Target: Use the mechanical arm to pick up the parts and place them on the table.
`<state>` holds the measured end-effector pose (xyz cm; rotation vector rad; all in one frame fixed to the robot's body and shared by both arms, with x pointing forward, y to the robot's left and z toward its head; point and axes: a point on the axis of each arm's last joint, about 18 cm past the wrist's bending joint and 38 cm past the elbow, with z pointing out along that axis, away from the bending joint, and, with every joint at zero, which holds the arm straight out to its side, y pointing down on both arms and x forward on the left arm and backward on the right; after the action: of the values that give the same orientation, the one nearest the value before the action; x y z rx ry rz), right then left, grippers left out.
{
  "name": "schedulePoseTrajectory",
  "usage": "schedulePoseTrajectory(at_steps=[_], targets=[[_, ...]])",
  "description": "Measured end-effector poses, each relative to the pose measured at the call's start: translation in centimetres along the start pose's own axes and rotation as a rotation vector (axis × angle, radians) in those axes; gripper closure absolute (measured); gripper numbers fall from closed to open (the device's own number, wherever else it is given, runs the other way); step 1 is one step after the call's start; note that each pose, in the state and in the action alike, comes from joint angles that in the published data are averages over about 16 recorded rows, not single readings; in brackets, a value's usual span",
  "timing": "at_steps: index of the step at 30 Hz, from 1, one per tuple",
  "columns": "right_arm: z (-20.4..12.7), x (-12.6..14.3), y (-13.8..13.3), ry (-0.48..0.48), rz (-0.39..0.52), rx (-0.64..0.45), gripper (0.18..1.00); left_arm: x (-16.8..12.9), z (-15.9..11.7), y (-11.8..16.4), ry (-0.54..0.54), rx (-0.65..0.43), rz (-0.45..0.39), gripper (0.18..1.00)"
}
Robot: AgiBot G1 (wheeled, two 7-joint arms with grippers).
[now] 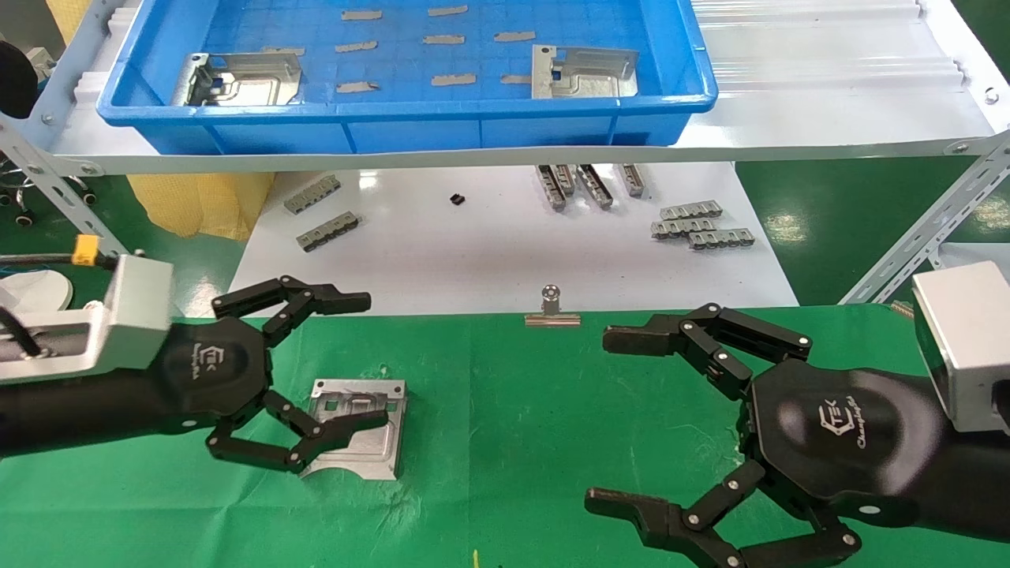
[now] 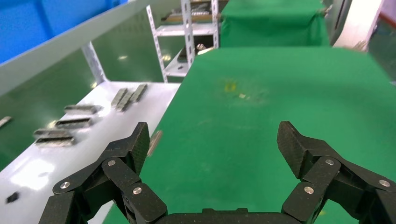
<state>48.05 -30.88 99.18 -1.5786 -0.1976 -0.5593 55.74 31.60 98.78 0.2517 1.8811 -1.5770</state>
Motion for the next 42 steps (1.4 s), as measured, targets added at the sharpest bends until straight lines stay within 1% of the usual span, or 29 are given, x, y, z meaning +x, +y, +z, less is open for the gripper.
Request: schedulePoseTrajectory(at_steps=[11, 21, 28, 42], targets=[[0.0, 0.0, 0.0, 0.0, 0.0, 0.0, 0.179, 3.6, -0.9, -3.0, 0.055, 0.081, -0.077, 0.183], [0.0, 0.0, 0.0, 0.0, 0.0, 0.0, 0.179, 6.4, -1.5, -5.2, 0.112, 0.119, -0.125, 0.183], [0.0, 0.0, 0.0, 0.001, 0.0, 0.0, 0.179, 7.0, -1.6, -5.6, 0.123, 0.126, -0.132, 0.183], [0.0, 0.0, 0.0, 0.0, 0.0, 0.0, 0.179, 6.6, -1.5, -5.3, 0.113, 0.12, -0.13, 0.183]])
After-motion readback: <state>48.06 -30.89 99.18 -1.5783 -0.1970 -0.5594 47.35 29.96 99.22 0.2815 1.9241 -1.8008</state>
